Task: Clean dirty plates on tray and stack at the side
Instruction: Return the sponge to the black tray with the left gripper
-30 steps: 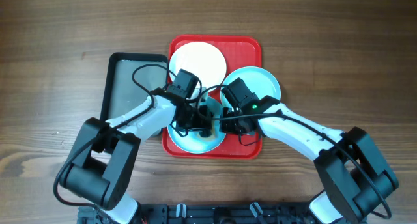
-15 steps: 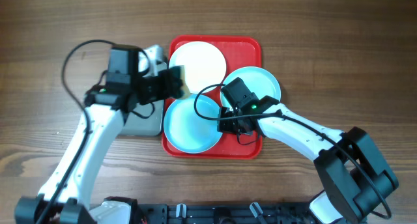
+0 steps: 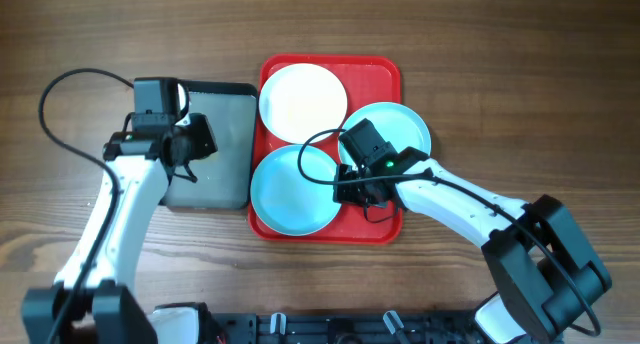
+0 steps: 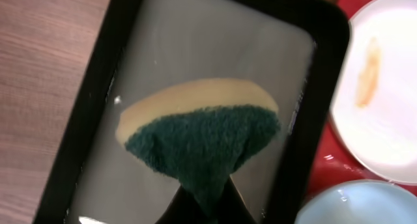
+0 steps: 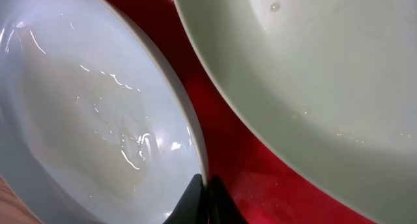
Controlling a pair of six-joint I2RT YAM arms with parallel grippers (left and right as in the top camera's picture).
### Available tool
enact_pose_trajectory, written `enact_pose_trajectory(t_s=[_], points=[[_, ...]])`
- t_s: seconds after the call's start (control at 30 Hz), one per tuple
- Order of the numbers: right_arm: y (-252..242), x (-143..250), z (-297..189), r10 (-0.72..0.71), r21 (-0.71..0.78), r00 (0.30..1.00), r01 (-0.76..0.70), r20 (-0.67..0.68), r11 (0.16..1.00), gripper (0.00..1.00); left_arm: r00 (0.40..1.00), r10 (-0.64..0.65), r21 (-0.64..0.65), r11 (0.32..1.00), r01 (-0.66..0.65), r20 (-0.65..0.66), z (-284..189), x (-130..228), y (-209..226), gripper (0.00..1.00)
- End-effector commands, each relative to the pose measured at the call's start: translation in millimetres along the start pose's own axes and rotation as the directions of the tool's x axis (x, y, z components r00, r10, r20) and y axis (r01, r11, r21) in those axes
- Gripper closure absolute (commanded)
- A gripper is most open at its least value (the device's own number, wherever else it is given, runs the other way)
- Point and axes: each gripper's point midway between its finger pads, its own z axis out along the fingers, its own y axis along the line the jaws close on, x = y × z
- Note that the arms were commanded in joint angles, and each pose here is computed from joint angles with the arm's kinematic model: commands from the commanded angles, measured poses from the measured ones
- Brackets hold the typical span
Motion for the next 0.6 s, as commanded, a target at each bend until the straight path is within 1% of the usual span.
enact_pose_trajectory(t_s=[0.0,0.13,0.3,0.4,0.43,0.5,0.53,0.57], points=[[4.7,2.8,3.1,-0.005,-0.014,1.000,0.005,-0.018,1.000,0.96,0.999,0.024,-0.037,0.999,-0.023,0.023,30.7,-10.7,8.2,0.96],[4.6,2.7,3.1,-0.006,-0.014,1.000,0.006,-0.017,1.000,0.96,0.997,0.023,0.002,1.000,-0.024,0.069,59.0,-25.7,-0.6,0.96],[4.8,2.5,3.1,-0.006,-0.015,1.000,0.006,-0.017,1.000,0.96,0.998,0.024,0.022,0.999,-0.025,0.062,88.2,-24.9,-4.1,0.96],[4.9,2.5,3.1,-0.006,-0.016,1.000,0.006,-0.017,1.000,0.96,0.998,0.024,0.020,0.999,-0.025,0.054,102.6,-22.2,-3.5,0.93],[4.9,2.5,3.1,-0.005,-0.016,1.000,0.005,-0.017,1.000,0.96,0.998,0.023,0.020,0.999,-0.024,0.055,105.3,-22.2,-3.5,0.89],[4.9,2.5,3.1,-0.005,-0.015,1.000,0.005,-0.016,1.000,0.96,0.998,0.023,0.022,0.999,-0.025,0.062,105.7,-23.9,-3.9,0.60],[4.9,2.5,3.1,-0.005,-0.015,1.000,0.005,-0.016,1.000,0.95,0.997,0.023,0.024,0.999,-0.025,0.072,104.2,-26.4,-4.6,0.55],[4.9,2.4,3.1,-0.006,-0.016,1.000,0.005,-0.016,1.000,0.94,0.996,0.023,0.027,0.999,-0.026,0.084,102.0,-29.7,-5.3,0.52]])
